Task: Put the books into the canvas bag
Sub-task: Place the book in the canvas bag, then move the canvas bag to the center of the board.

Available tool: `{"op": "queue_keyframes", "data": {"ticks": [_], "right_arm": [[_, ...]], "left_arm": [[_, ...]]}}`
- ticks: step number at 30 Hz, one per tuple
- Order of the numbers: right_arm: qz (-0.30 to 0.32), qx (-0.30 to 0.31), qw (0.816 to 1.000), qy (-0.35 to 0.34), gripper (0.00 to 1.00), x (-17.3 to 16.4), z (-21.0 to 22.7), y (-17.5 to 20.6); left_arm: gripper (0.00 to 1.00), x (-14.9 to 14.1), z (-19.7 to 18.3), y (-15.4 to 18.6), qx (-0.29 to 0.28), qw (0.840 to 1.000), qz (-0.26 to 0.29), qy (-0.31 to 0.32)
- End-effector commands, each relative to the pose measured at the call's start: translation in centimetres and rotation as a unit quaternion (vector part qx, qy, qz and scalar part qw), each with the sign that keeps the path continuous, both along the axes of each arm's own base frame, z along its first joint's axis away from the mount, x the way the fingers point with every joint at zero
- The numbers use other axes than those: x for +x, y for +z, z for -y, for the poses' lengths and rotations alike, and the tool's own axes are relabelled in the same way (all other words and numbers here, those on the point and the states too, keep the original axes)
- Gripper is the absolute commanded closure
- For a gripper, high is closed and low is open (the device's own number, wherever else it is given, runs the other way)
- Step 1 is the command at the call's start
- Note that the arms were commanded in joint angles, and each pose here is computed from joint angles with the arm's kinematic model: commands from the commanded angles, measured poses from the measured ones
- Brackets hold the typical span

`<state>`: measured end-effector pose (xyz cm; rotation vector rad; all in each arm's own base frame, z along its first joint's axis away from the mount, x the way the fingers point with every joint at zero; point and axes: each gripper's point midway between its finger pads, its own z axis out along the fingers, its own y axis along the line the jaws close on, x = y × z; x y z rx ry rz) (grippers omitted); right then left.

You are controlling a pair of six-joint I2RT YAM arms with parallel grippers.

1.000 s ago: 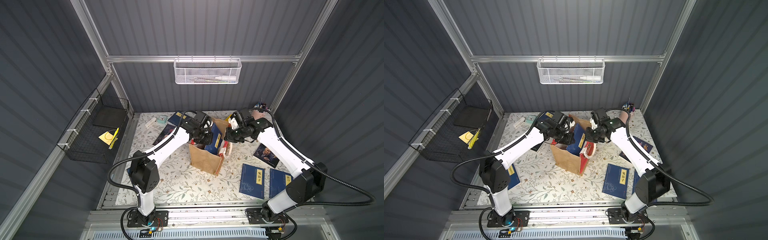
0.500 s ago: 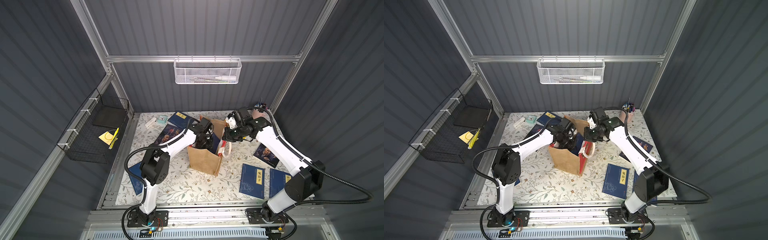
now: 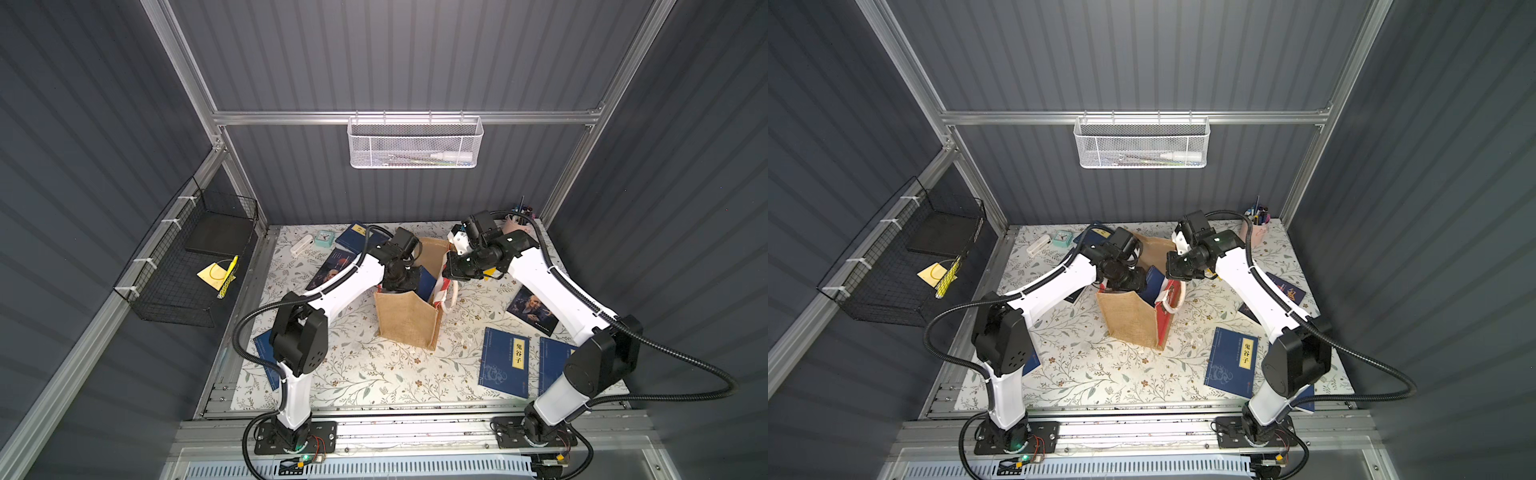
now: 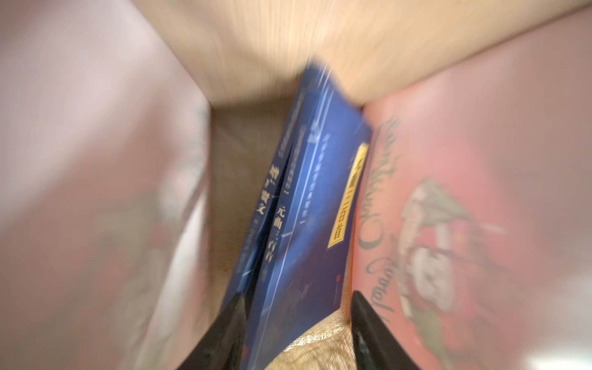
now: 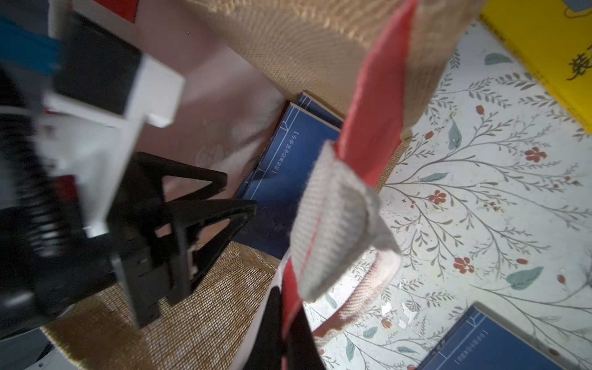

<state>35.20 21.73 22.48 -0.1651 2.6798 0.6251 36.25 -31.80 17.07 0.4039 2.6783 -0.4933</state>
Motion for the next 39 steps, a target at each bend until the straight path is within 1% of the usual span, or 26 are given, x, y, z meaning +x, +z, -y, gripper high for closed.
{"op": "queue_keyframes", "data": {"ticks": [1,4,6,9,11,13,16,20,23,25,27,28,30,32,33,34,35,36,37,39], "right_arm": [[0.013,-0.003,1.000,0.011,0.97,0.8,-0.1,0.7],[0.020,0.001,0.999,0.028,0.97,1.7,-0.8,1.1],[0.027,0.004,0.998,0.050,0.97,2.3,-1.5,1.4],[0.038,0.011,0.995,0.089,0.97,3.3,-2.7,2.1],[0.047,0.001,0.993,0.108,0.96,4.1,-3.1,2.3],[0.056,-0.004,0.991,0.125,0.97,5.0,-3.5,2.6],[0.071,0.001,0.988,0.135,0.97,6.4,-4.1,3.2],[0.078,0.028,0.987,0.140,0.97,7.9,-4.8,3.9],[0.084,0.052,0.985,0.140,0.97,8.7,-5.1,4.5],[0.085,0.064,0.985,0.136,0.96,9.2,-5.1,4.7],[0.087,0.062,0.986,0.126,0.95,9.7,-4.7,4.6],[0.086,0.057,0.988,0.116,0.92,10.0,-4.2,4.4],[0.089,0.044,0.990,0.099,0.90,10.6,-3.4,4.5],[0.094,0.027,0.992,0.082,0.83,11.0,-2.6,4.8],[0.097,0.018,0.992,0.074,0.80,11.1,-2.2,5.1],[0.099,0.014,0.993,0.068,0.75,11.1,-2.0,5.5],[0.102,0.011,0.993,0.063,0.68,11.1,-1.8,5.9],[0.102,0.010,0.993,0.060,0.64,10.9,-1.6,6.3],[0.108,-0.002,0.993,0.045,0.61,11.0,-0.9,6.7],[0.112,-0.007,0.993,0.031,0.54,10.5,-0.4,7.4]], "left_arm": [[0.45,0.9,-1.5,6.6,-0.012,0.996,0.089,0.004],[0.45,1.0,-1.6,8.3,-0.022,0.992,0.121,-0.002],[0.47,1.0,-1.5,8.7,-0.028,0.991,0.129,-0.009],[0.53,0.8,-0.7,8.2,-0.039,0.992,0.120,-0.025],[0.59,0.8,0.0,7.4,-0.047,0.992,0.109,-0.035],[0.61,0.9,0.5,6.6,-0.050,0.993,0.100,-0.040],[0.63,1.4,0.6,4.7,-0.037,0.994,0.093,-0.043],[0.66,2.3,1.1,1.5,-0.027,0.996,0.074,-0.052],[0.71,3.5,-0.2,-2.4,-0.015,0.999,0.033,-0.022],[0.72,4.1,-1.7,-5.1,-0.009,1.000,0.002,0.013],[0.73,4.1,-2.2,-6.5,-0.018,0.999,-0.020,0.026],[0.73,4.1,-2.3,-6.5,-0.024,0.999,-0.023,0.026],[0.71,4.1,-2.2,-5.6,-0.030,0.999,-0.013,0.023],[0.65,4.2,-2.3,-3.9,-0.036,0.999,0.007,0.022],[0.62,4.4,-2.4,-2.8,-0.039,0.999,0.020,0.021],[0.59,4.5,-2.5,-1.4,-0.043,0.998,0.035,0.019],[0.57,4.5,-2.5,-0.1,-0.048,0.998,0.047,0.017],[0.54,4.6,-2.6,1.4,-0.052,0.997,0.062,0.015],[0.53,4.6,-2.7,2.9,-0.057,0.995,0.077,0.013],[0.50,4.4,-3.1,5.7,-0.062,0.993,0.104,0.013]]}}
